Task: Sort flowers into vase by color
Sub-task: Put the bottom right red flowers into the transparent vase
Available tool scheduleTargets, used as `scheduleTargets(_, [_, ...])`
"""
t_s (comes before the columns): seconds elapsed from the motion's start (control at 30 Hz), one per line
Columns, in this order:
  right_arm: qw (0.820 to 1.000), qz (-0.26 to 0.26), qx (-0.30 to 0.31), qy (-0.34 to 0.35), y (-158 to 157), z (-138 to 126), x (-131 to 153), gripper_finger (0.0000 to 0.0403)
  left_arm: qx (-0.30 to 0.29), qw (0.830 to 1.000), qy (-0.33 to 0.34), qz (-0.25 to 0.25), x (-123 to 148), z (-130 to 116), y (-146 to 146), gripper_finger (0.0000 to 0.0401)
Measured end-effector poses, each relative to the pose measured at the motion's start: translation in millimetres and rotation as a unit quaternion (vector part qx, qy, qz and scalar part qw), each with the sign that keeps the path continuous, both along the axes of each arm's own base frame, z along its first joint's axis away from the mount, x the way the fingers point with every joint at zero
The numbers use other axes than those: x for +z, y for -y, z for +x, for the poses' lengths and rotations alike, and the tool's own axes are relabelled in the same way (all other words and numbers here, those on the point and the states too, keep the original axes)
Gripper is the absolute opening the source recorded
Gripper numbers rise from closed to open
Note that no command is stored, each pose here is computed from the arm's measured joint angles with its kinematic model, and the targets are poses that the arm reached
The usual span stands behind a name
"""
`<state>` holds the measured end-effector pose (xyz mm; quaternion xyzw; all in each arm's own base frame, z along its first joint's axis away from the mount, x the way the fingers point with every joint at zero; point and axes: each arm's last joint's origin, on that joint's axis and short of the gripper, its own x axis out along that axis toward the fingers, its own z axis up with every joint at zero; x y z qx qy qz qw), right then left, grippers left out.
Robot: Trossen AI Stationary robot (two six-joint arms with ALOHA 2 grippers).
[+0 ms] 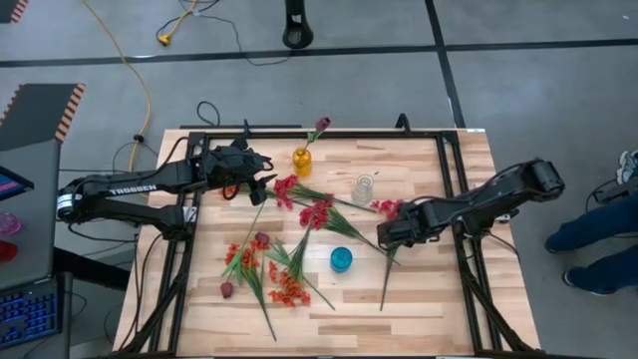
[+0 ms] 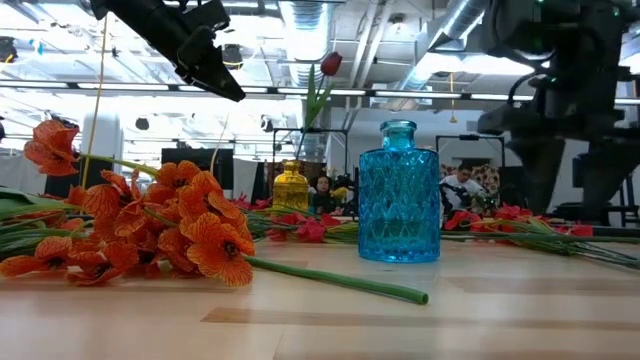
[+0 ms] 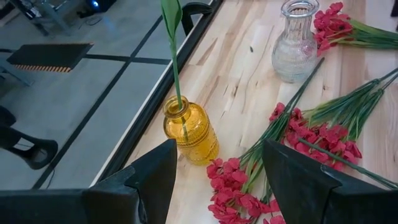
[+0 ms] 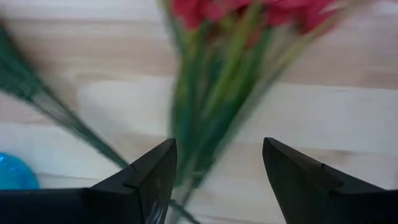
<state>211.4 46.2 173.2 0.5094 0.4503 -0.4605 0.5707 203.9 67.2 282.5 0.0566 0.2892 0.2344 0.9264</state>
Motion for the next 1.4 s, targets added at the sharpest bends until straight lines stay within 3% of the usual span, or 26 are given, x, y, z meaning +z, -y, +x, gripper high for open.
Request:
scheduleTargets(0.27, [0.999,-0.010,0.003,-0.033,-1.1,7.7,-19.6,0.0265,-0.001,1.000,0.002,-0.003,0.0,0.1,0.2,0.0224])
scheduleTargets(0.5, [1.000,-0.007,0.008,-0.019,-3.6,18.4,-30.7,0.0265,0.000,1.000,0.002,-0.003,0.0,0.1,0.2,0.0224])
scheduleTargets(1.1, [0.999,-0.010,0.024,-0.025,-4.7,21.7,-36.8,0.0264,-0.001,1.000,0.002,-0.003,0.0,0.2,0.2,0.0224])
scheduleTargets(1.23, [0.999,-0.011,0.024,-0.029,-4.5,21.0,-37.1,0.0243,0.000,1.000,0.002,-0.003,0.0,0.2,0.1,0.0224])
scheduleTargets(1.4, [0.999,-0.002,0.027,-0.041,-4.7,19.1,-37.5,0.0180,-0.001,1.000,0.002,-0.003,0.0,0.2,0.2,0.0224])
